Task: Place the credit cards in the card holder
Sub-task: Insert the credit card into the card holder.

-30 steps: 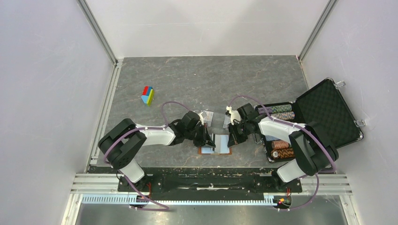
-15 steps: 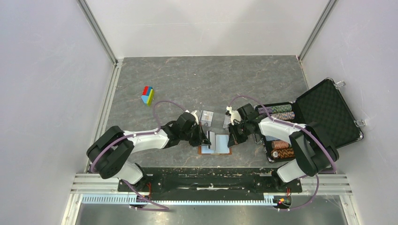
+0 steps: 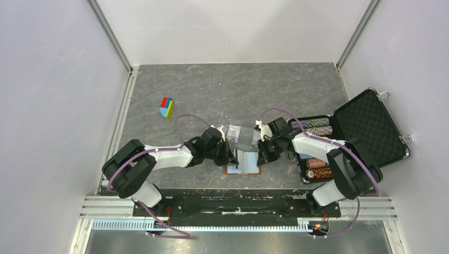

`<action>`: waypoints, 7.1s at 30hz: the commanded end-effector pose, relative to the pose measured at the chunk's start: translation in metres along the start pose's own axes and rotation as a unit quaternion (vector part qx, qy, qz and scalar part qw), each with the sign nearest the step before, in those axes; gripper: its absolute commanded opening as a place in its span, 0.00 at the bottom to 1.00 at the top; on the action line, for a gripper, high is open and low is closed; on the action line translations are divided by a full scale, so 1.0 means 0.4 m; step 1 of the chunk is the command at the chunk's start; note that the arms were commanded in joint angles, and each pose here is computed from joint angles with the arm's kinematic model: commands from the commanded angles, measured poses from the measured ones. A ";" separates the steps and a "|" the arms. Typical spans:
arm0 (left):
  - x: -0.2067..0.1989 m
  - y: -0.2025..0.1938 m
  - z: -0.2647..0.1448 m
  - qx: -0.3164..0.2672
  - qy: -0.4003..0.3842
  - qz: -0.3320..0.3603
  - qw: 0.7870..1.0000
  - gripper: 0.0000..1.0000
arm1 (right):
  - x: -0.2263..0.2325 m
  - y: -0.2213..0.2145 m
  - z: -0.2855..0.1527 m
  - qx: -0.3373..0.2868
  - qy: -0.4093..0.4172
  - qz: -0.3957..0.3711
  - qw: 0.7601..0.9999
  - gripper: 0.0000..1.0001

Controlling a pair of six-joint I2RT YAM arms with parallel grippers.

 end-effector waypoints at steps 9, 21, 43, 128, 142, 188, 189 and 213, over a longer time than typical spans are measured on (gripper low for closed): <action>-0.066 0.005 0.000 0.000 -0.042 -0.002 0.999 0.02 | -0.024 -0.035 0.003 0.020 -0.032 -0.002 0.999 0.00; -0.104 0.010 -0.027 -0.013 -0.078 -0.002 0.997 0.02 | -0.022 -0.034 0.003 0.022 -0.030 0.000 0.999 0.00; -0.030 -0.001 0.007 0.001 -0.011 -0.020 1.000 0.02 | -0.025 -0.045 0.007 0.028 -0.032 0.002 0.999 0.00; -0.040 -0.035 -0.006 -0.019 -0.007 -0.021 1.000 0.02 | -0.015 -0.056 -0.003 0.016 -0.031 0.008 0.999 0.04; -0.042 -0.047 0.022 0.001 0.003 -0.013 1.000 0.02 | -0.017 -0.063 0.000 0.021 -0.031 0.009 0.999 0.03; -0.013 -0.063 0.062 0.037 0.030 -0.046 0.998 0.02 | -0.017 -0.065 0.000 0.019 -0.033 0.010 0.999 0.03; -0.015 -0.063 0.061 0.037 0.029 -0.047 0.998 0.02 | -0.017 -0.065 -0.001 0.019 -0.032 0.009 0.999 0.03; -0.023 -0.025 0.013 0.001 0.126 0.022 0.992 0.63 | -0.018 -0.061 -0.002 0.019 -0.034 0.008 0.999 0.04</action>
Point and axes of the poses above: each gripper's point midway between its finger pads, its own z axis out along the fingers, its own x axis along the line the jaws close on, y = z × x, the point moved 3 cm from there along -z, back along the fingers, and after that the axes turned 13 degrees about -z, right-handed, at the moved point
